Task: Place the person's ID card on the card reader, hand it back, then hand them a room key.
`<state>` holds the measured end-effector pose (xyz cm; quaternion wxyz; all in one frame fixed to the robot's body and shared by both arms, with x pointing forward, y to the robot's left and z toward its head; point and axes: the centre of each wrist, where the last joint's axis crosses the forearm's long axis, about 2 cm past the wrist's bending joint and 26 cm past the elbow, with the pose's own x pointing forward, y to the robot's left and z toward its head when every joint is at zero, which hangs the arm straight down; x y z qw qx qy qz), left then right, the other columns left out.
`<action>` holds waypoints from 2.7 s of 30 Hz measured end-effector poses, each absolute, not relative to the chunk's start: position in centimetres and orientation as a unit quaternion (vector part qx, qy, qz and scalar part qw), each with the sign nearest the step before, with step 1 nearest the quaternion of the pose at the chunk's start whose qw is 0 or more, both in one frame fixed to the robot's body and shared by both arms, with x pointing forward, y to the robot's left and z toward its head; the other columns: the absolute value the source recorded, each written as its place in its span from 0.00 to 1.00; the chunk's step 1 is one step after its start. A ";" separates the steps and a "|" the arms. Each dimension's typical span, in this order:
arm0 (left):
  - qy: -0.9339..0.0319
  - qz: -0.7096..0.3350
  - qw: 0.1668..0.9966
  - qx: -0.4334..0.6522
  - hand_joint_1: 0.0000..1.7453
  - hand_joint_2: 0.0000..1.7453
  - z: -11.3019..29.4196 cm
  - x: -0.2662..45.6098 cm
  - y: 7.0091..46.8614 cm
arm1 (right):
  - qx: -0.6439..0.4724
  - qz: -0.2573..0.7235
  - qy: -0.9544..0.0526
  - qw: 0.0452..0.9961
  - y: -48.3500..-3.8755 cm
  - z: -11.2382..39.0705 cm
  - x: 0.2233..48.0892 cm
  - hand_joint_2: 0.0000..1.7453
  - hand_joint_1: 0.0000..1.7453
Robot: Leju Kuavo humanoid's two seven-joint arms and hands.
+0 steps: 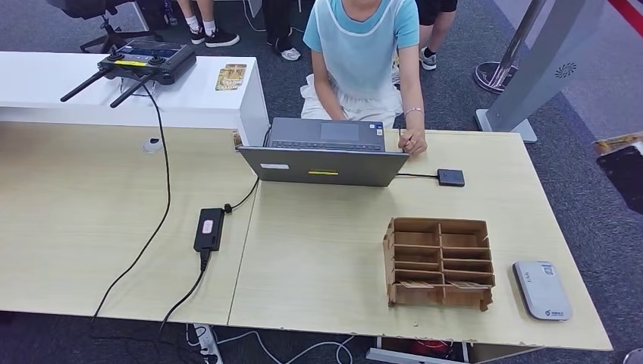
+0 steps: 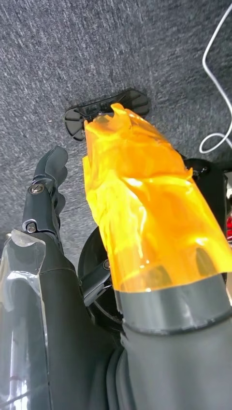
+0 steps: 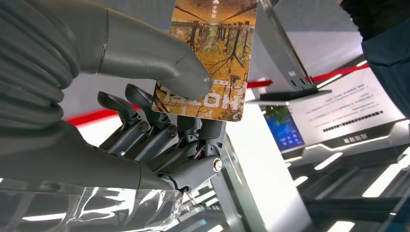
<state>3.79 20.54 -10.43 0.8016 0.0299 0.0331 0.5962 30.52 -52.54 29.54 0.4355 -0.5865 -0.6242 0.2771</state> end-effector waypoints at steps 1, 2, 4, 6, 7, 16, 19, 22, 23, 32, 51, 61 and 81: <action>0.034 0.592 0.804 0.031 0.00 0.00 -10.4 3.9 20.6 | -0.592 0.291 -0.619 0.427 -52.1 30.5 31.2 1.00 1.00; 0.035 0.589 0.807 0.031 0.00 0.00 -10.4 4.0 20.6 | -0.596 0.303 -0.614 0.419 -51.6 31.4 32.0 1.00 1.00; 0.036 0.581 0.813 0.032 0.00 0.00 -10.4 4.1 20.7 | -0.602 0.331 -0.604 0.404 -50.3 33.0 33.6 1.00 1.00; 0.037 0.572 0.819 0.032 0.00 0.00 -10.4 4.2 20.7 | -0.607 0.359 -0.593 0.389 -48.8 34.3 35.4 1.00 1.00; 0.037 0.568 0.821 0.032 0.00 0.00 -10.4 4.3 20.8 | -0.607 0.370 -0.590 0.383 -48.0 34.8 36.2 1.00 1.00; 0.037 0.542 0.839 0.034 0.00 0.00 -10.3 4.6 20.8 | -0.580 0.419 -0.586 0.380 -40.3 35.6 42.5 1.00 1.00; 0.037 0.536 0.842 0.033 0.00 0.00 -10.3 4.7 20.8 | -0.568 0.437 -0.587 0.378 -37.9 35.1 43.7 1.00 1.00; 0.036 0.528 0.848 0.033 0.00 0.00 -10.3 4.7 20.8 | -0.557 0.454 -0.588 0.371 -35.1 34.6 44.7 1.00 1.00; 0.035 0.525 0.850 0.033 0.00 0.00 -10.3 4.7 20.8 | -0.552 0.459 -0.590 0.369 -34.1 34.5 45.0 1.00 1.00; 0.039 0.512 0.858 0.020 0.00 0.00 -10.4 4.8 21.1 | -0.500 0.496 -0.605 0.372 -26.6 34.3 46.7 1.00 1.00; 0.032 0.504 0.863 0.029 0.00 0.00 -10.4 4.8 21.2 | -0.449 0.542 -0.589 0.397 -23.4 33.4 47.6 1.00 1.00; 0.033 0.501 0.864 0.033 0.00 0.00 -10.4 4.8 21.2 | -0.444 0.553 -0.594 0.381 -22.6 32.5 47.5 1.00 1.00; 0.035 0.506 0.862 0.011 0.00 0.00 -10.4 4.6 21.2 | -0.419 0.558 -0.614 0.368 -20.8 30.9 46.8 1.00 0.79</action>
